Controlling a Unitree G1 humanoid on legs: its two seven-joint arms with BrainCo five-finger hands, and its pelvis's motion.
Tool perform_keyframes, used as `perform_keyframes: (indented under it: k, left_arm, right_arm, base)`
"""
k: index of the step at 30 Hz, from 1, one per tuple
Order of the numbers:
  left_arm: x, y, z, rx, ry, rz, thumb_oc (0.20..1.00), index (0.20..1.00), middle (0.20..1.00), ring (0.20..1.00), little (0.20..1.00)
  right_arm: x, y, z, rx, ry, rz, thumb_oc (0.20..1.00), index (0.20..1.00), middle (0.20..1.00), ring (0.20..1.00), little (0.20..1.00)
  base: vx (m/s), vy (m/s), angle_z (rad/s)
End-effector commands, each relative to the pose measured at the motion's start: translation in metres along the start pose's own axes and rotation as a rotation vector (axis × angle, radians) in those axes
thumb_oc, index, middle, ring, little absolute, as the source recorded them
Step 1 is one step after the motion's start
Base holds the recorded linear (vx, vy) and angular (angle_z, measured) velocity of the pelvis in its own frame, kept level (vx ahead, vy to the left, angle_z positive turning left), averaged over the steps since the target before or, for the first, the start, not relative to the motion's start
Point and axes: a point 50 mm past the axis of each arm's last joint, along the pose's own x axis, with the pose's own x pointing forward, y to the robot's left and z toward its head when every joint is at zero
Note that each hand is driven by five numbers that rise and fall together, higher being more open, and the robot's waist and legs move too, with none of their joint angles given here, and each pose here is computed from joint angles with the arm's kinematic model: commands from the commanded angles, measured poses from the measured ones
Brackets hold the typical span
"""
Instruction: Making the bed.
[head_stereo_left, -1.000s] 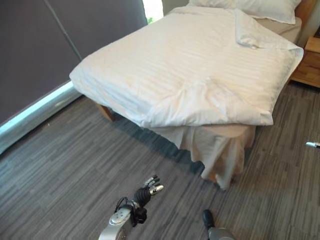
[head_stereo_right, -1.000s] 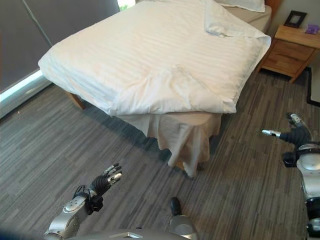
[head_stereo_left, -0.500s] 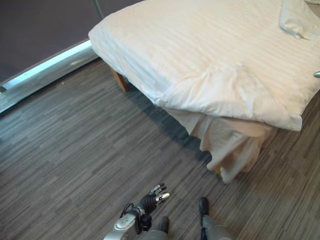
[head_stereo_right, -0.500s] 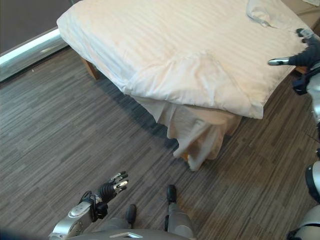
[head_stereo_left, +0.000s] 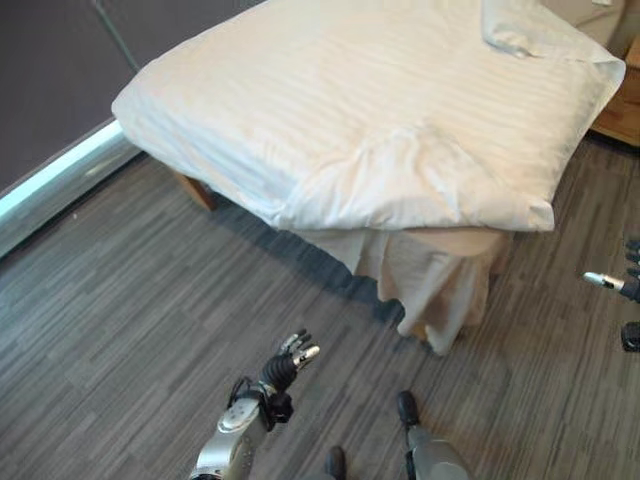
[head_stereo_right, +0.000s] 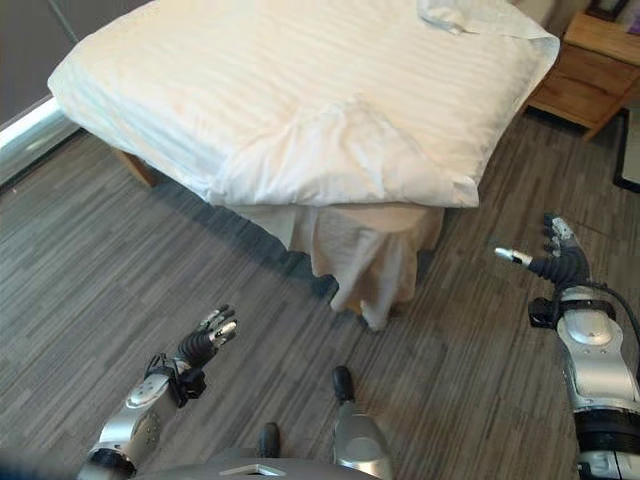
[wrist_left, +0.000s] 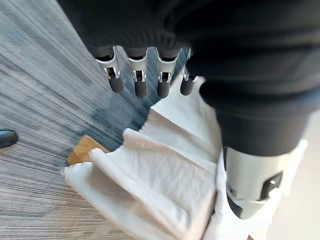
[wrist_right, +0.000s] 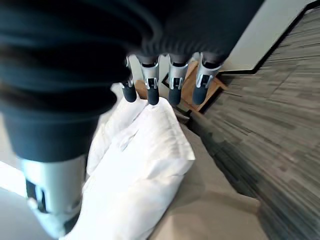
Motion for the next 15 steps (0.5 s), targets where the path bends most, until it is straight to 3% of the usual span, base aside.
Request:
perform_keyframes:
  k: [1, 9, 10, 15]
  left_arm:
    - [0.003, 0.003, 0.009, 0.088, -0.027, -0.004, 1.0, 1.0, 1.0, 1.0, 1.0]
    - [0.002, 0.002, 0.004, 0.039, -0.022, 0.009, 1.0, 1.0, 1.0, 1.0, 1.0]
    - [-0.013, 0.04, 0.017, 0.051, -0.049, 0.146, 1.0, 1.0, 1.0, 1.0, 1.0]
    - [-0.006, 0.03, 0.01, 0.088, -0.009, 0.11, 1.0, 1.0, 1.0, 1.0, 1.0]
  right_arm:
    - [0.019, -0.014, 0.053, -0.017, -0.21, -0.051, 1.0, 1.0, 1.0, 1.0, 1.0]
    - [0.022, 0.004, 0.053, 0.112, -0.217, -0.007, 1.0, 1.0, 1.0, 1.0, 1.0]
    - [0.002, 0.019, 0.014, 0.289, -0.076, 0.002, 1.0, 1.0, 1.0, 1.0, 1.0]
    - [-0.011, 0.015, -0.005, 0.335, -0.018, -0.068, 1.0, 1.0, 1.0, 1.0, 1.0]
  base:
    - [-0.03, -0.023, -0.04]
    - [0.0, -0.087, -0.01]
    - [0.03, -0.079, 0.12]
    - [0.07, 0.019, 0.64]
